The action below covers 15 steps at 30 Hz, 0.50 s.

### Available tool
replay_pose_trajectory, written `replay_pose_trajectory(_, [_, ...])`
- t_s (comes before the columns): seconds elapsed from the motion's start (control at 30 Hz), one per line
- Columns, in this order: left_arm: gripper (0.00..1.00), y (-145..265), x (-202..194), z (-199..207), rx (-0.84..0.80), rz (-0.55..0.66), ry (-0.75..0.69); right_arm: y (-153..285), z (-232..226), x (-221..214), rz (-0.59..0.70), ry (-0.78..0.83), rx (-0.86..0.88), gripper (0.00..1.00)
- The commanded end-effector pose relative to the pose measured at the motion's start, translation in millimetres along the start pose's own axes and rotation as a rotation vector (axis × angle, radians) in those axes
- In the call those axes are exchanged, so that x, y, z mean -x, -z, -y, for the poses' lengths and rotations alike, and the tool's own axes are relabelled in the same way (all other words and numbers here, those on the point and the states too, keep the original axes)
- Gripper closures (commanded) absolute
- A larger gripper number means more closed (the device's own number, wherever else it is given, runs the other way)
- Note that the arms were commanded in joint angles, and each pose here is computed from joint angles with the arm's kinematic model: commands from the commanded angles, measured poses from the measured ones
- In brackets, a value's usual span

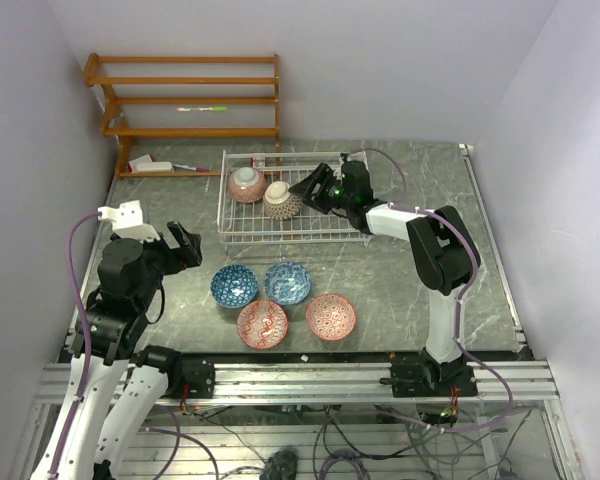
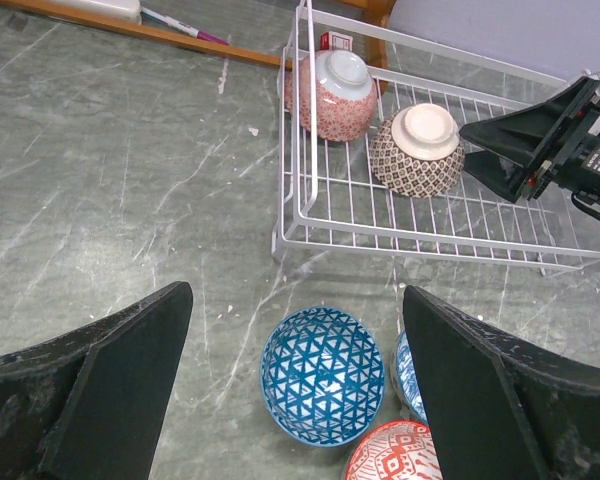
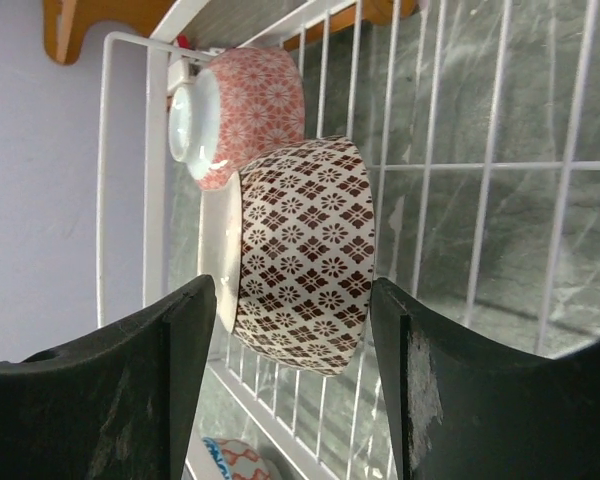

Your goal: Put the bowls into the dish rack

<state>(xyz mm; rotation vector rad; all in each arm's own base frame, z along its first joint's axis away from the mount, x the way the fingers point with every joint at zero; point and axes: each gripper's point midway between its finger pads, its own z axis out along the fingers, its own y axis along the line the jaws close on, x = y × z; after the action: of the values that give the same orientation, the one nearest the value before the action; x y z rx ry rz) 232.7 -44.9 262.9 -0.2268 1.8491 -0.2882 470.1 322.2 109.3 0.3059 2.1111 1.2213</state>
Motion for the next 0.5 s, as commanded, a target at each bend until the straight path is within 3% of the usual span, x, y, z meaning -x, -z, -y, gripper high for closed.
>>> replay_pose_trajectory(0.0, [0.02, -0.2, 2.7, -5.2, 0.021, 0.020, -0.001, 5.7, -4.0, 12.2, 0.038, 0.060, -0.033, 0.37])
replay_pose_trajectory(0.47, [0.02, -0.5, 3.0, -4.8, 0.019, 0.020, -0.001, 26.7, -16.9, 31.6, 0.091, 0.199, -0.147, 0.36])
